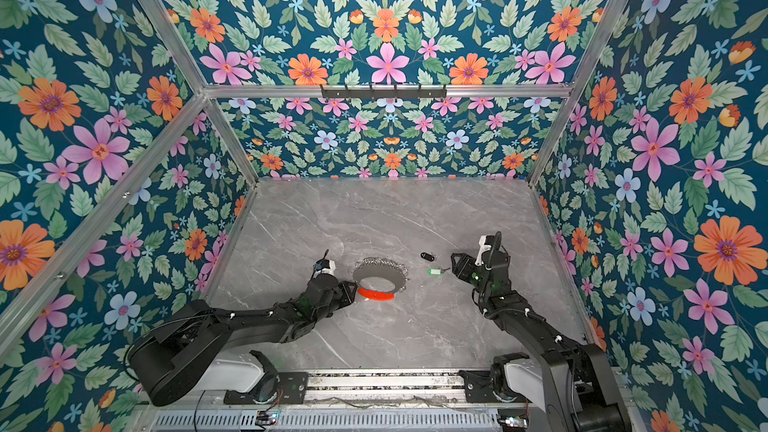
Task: Put the keys on the keyring
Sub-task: 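Grasp the red handle of the steel ring plate with the left gripper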
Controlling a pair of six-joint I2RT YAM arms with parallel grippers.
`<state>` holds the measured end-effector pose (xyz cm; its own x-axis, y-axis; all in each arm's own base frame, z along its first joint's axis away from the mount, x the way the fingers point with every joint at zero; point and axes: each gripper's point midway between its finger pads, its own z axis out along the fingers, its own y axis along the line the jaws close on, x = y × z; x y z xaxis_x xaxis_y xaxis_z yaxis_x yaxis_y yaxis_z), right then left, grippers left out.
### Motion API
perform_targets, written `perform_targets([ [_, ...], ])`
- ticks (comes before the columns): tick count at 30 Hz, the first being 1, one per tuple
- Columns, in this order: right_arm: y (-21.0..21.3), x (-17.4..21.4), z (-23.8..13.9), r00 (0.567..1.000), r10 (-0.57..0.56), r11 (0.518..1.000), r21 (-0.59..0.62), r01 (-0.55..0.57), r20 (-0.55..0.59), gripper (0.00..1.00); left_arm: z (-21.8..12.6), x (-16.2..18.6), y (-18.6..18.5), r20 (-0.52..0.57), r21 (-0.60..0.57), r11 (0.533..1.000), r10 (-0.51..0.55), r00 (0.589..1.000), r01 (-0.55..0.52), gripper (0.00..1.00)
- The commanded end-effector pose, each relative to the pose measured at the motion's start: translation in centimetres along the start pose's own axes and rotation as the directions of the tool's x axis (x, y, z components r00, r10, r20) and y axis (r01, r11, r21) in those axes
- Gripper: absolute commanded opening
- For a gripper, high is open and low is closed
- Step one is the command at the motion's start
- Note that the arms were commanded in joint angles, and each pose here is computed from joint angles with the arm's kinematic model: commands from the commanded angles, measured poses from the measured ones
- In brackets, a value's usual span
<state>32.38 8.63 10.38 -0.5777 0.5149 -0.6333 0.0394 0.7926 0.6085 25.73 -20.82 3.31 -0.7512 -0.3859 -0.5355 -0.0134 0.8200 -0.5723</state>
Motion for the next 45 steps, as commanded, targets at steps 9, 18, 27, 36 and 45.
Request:
perform_targets([
  [9,0.9,-0.7,0.1,1.0,-0.013,0.999,-0.036,0.014,0.022,0.57,0.7,-0.8,0.0,0.034,-0.032,0.998,0.051,0.998,-0.05,0.33],
  [18,1.0,-0.7,0.1,1.0,-0.015,0.999,-0.042,0.015,0.02,0.52,1.2,-0.3,0.6,0.017,-0.057,0.997,0.06,0.998,-0.059,0.27],
  [27,1.2,-0.7,0.1,1.0,-0.017,0.999,-0.049,0.017,0.019,0.46,1.2,-0.9,-0.1,0.021,-0.053,0.99,0.132,0.991,-0.131,0.02],
  [36,0.0,0.2,-0.2,1.0,-0.026,1.0,-0.005,0.027,0.004,0.45,-0.9,-3.6,-2.7,0.045,-0.052,0.917,0.399,0.916,-0.396,0.0],
  [45,1.1,-1.4,-5.1,0.987,-0.029,0.982,0.182,0.058,-0.158,0.44,-9.1,-8.7,-13.1,0.338,0.142,0.63,0.694,0.635,-0.764,0.0],
])
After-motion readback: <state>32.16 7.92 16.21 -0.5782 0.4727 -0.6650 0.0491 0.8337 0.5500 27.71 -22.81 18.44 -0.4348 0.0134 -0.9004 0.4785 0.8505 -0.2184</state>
